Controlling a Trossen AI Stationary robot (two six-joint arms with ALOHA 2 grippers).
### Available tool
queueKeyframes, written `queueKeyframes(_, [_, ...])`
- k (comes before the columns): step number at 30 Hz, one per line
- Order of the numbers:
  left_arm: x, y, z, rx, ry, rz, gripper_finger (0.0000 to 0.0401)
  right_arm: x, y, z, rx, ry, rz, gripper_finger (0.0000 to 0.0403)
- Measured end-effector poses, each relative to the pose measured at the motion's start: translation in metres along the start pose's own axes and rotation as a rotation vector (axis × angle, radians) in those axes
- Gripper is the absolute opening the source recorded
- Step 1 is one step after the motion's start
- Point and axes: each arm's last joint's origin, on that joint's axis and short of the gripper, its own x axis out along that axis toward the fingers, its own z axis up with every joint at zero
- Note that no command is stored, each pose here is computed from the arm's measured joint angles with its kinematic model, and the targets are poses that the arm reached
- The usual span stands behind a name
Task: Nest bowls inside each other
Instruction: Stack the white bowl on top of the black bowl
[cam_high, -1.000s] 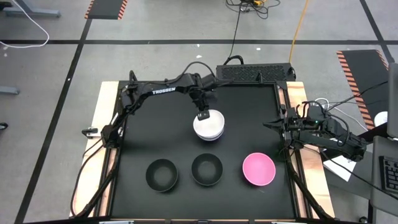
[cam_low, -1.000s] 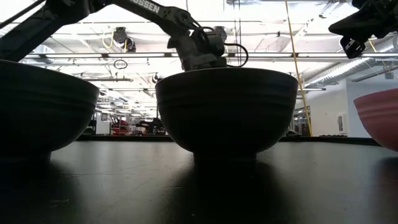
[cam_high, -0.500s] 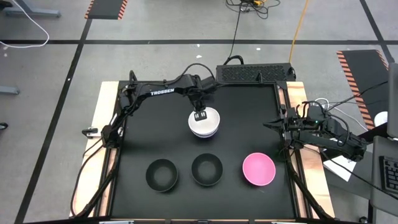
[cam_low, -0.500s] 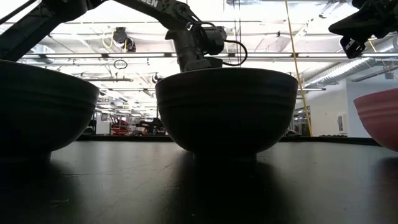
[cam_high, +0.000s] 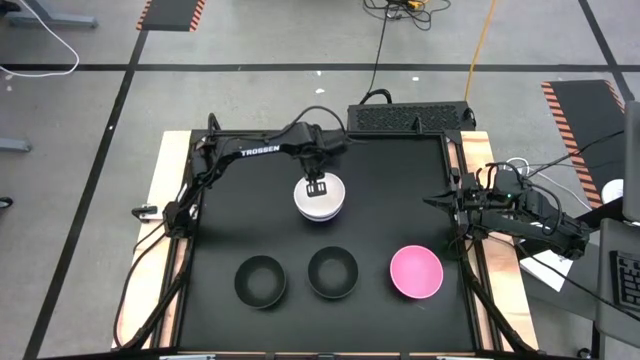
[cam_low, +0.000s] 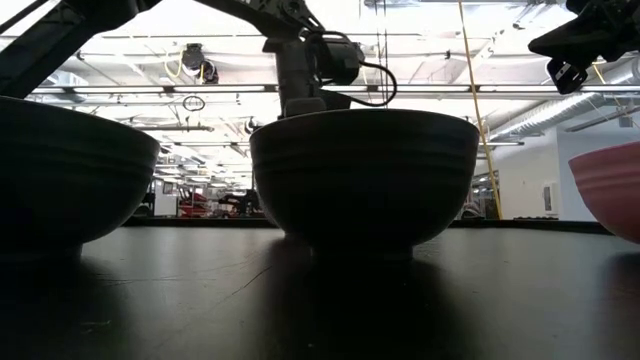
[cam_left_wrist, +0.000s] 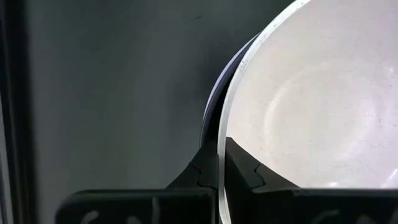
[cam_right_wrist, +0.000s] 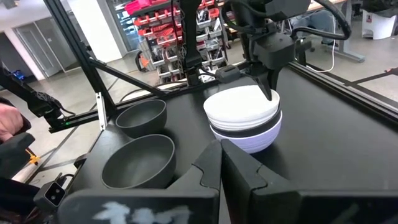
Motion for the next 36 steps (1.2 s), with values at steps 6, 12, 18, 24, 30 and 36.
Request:
queueKeyframes(6, [0.000,-0.006,0.000,0.013,0.013,0.012,0.0003,0.000,0.000,0.000,0.000,0.000,0.000,0.0000])
queueKeyframes(12, [0.000,-0.007,-0.001,0.007,0.023,0.009,0.0003,0.000,0.000,0.000,0.000,0.000,0.000,0.0000])
queueKeyframes(18, [0.000,-0.008,-0.004,0.005,0.055,-0.002,0.0003,0.000,0.000,0.000,0.000,0.000,0.000,0.0000])
queueKeyframes(24, [0.000,-0.010,-0.004,-0.009,0.066,0.022,0.0003,0.000,0.000,0.000,-0.001,0.000,0.000,0.0000])
queueKeyframes(30, [-0.001,-0.016,-0.003,-0.005,0.068,0.056,0.0003,0.000,0.000,0.000,-0.001,0.000,0.000,0.0000])
queueKeyframes(36, [-0.001,-0.019,-0.002,0.000,0.069,0.074,0.0003,0.000,0.000,0.000,-0.001,0.000,0.000,0.0000])
